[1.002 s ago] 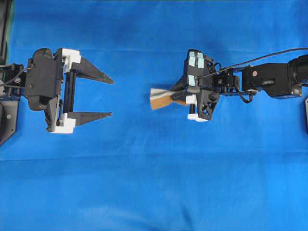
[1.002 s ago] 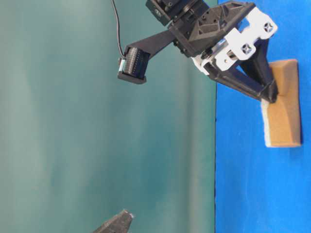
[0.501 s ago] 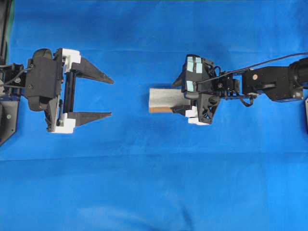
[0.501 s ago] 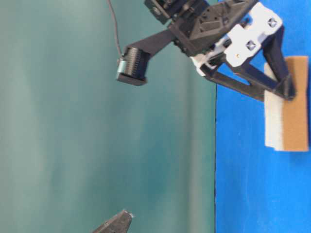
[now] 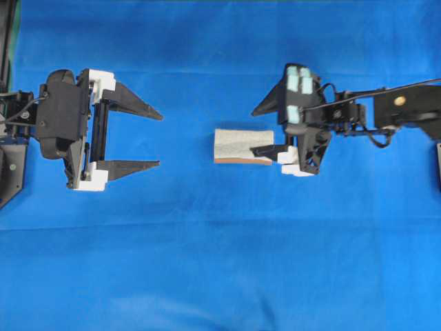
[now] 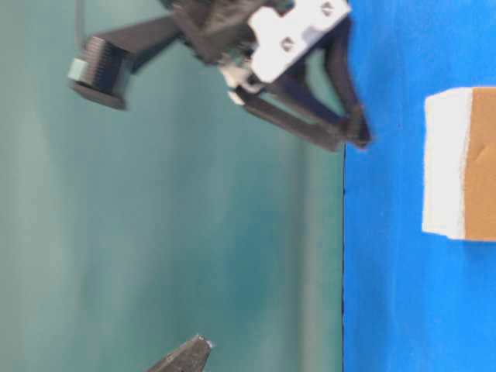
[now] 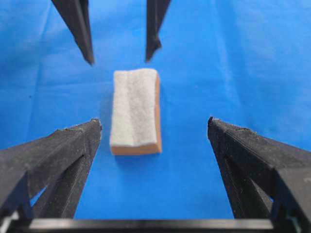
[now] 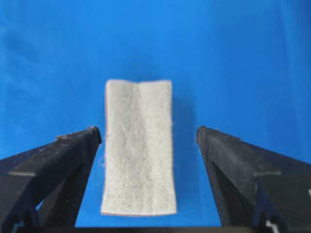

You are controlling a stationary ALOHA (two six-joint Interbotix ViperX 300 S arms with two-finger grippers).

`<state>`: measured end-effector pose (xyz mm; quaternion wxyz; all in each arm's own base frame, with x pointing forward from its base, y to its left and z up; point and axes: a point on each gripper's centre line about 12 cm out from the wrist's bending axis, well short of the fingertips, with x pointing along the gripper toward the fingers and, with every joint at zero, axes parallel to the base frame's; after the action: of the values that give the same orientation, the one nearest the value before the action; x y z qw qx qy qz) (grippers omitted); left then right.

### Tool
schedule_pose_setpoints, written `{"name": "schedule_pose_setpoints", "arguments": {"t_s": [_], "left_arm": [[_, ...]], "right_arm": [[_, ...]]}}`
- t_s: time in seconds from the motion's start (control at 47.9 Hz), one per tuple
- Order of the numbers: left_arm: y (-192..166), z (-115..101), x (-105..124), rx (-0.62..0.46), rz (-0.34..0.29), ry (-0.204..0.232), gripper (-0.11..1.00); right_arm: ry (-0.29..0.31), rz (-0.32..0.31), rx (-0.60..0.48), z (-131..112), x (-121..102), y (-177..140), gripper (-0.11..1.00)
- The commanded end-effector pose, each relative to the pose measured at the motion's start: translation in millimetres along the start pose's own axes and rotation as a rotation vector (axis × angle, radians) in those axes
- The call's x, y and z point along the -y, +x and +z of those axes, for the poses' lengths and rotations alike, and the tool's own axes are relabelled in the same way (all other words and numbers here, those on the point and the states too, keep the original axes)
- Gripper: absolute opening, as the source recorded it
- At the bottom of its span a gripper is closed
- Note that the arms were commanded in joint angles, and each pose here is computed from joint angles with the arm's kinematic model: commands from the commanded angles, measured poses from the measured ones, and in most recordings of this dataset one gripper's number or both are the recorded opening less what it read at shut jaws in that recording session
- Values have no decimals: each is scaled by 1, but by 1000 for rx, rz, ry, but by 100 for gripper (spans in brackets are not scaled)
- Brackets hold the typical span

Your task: Hand over the sponge with the left arm and wipe it with the right arm.

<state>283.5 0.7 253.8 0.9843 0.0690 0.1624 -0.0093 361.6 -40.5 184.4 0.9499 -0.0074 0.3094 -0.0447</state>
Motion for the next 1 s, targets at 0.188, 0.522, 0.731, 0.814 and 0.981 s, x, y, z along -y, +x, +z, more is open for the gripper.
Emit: {"name": "schedule_pose_setpoints", "arguments": {"t_s": [0.188, 0.522, 0.731, 0.814, 0.981], "left_arm": [[-1, 6, 0, 22, 0, -1, 90], [0, 6, 0, 22, 0, -2, 90], [-6, 8, 0, 34, 2, -2, 89], [-11, 8, 0, 44, 3, -8, 89], [-26, 11, -1, 76, 7, -12, 89]], "right_arm": [[-5, -2, 72, 17, 0, -24, 74], [0, -2, 75, 18, 0, -23, 74], [4, -2, 81, 20, 0, -30, 74], [1, -1, 92, 21, -2, -40, 74], [1, -6, 132, 26, -1, -69, 74]]}}
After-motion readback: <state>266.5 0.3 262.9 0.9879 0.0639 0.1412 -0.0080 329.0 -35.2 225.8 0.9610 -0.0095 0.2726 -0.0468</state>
